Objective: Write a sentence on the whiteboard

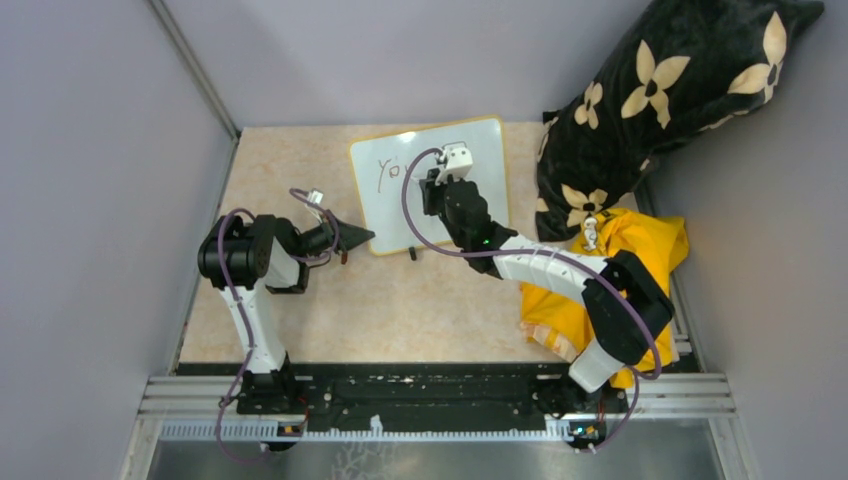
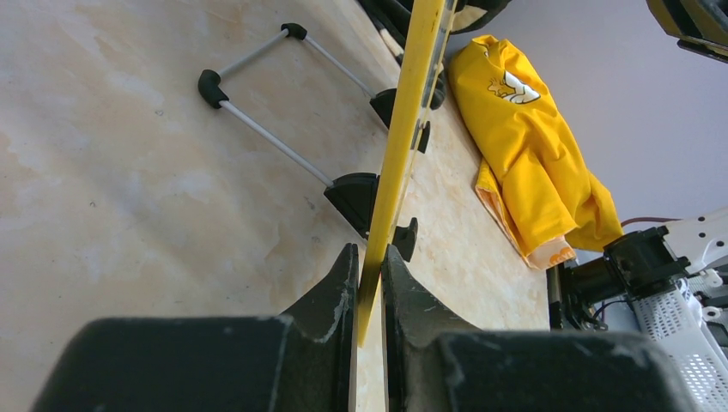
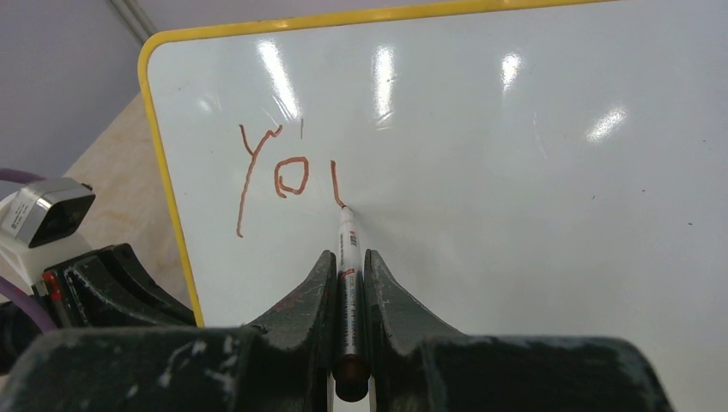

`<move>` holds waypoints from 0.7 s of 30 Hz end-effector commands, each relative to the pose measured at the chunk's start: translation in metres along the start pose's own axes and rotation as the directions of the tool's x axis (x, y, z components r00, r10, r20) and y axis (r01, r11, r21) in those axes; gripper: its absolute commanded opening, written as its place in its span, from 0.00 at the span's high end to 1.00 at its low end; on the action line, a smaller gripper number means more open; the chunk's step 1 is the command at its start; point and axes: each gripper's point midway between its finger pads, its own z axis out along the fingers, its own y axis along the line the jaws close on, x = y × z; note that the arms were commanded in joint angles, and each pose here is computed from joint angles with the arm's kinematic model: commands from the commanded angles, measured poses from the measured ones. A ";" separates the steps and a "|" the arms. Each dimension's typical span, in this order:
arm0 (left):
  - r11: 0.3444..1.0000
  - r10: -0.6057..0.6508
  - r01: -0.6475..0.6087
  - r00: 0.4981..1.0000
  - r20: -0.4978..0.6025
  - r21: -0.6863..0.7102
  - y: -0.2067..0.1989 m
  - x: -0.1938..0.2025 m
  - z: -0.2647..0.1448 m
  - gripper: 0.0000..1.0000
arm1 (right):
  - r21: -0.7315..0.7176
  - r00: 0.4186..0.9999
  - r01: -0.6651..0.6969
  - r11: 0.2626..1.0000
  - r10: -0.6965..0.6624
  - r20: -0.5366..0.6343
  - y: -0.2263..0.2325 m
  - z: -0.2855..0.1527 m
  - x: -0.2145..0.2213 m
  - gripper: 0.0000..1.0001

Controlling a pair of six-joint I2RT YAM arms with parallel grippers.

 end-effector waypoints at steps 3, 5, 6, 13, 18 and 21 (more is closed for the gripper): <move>0.998 0.047 -0.047 0.999 0.013 0.030 -0.005 0.000 0.001 1.00 | 0.100 0.999 -0.002 0.995 -0.001 0.032 -0.029 -0.005 -0.017 1.00; 0.998 0.047 -0.047 0.999 0.013 0.031 -0.005 0.000 0.001 1.00 | 0.105 0.999 -0.006 0.995 0.002 0.037 -0.032 -0.005 -0.020 1.00; 0.998 0.046 -0.047 0.999 0.013 0.030 -0.005 0.000 0.001 1.00 | 0.105 0.999 -0.008 0.994 0.004 0.039 -0.032 -0.005 -0.021 1.00; 0.998 0.049 -0.049 0.999 0.011 0.031 -0.005 0.001 0.001 1.00 | 0.094 0.999 -0.008 0.996 0.003 0.054 -0.030 0.000 -0.030 1.00; 0.998 0.052 -0.053 0.999 0.009 0.032 -0.006 0.001 0.001 1.00 | 0.091 0.998 -0.007 0.996 0.001 0.067 -0.028 0.005 -0.038 1.00; 0.998 0.051 -0.051 0.999 0.009 0.031 -0.005 0.001 0.001 1.00 | 0.088 0.997 -0.008 0.996 0.001 0.077 -0.027 0.008 -0.043 1.00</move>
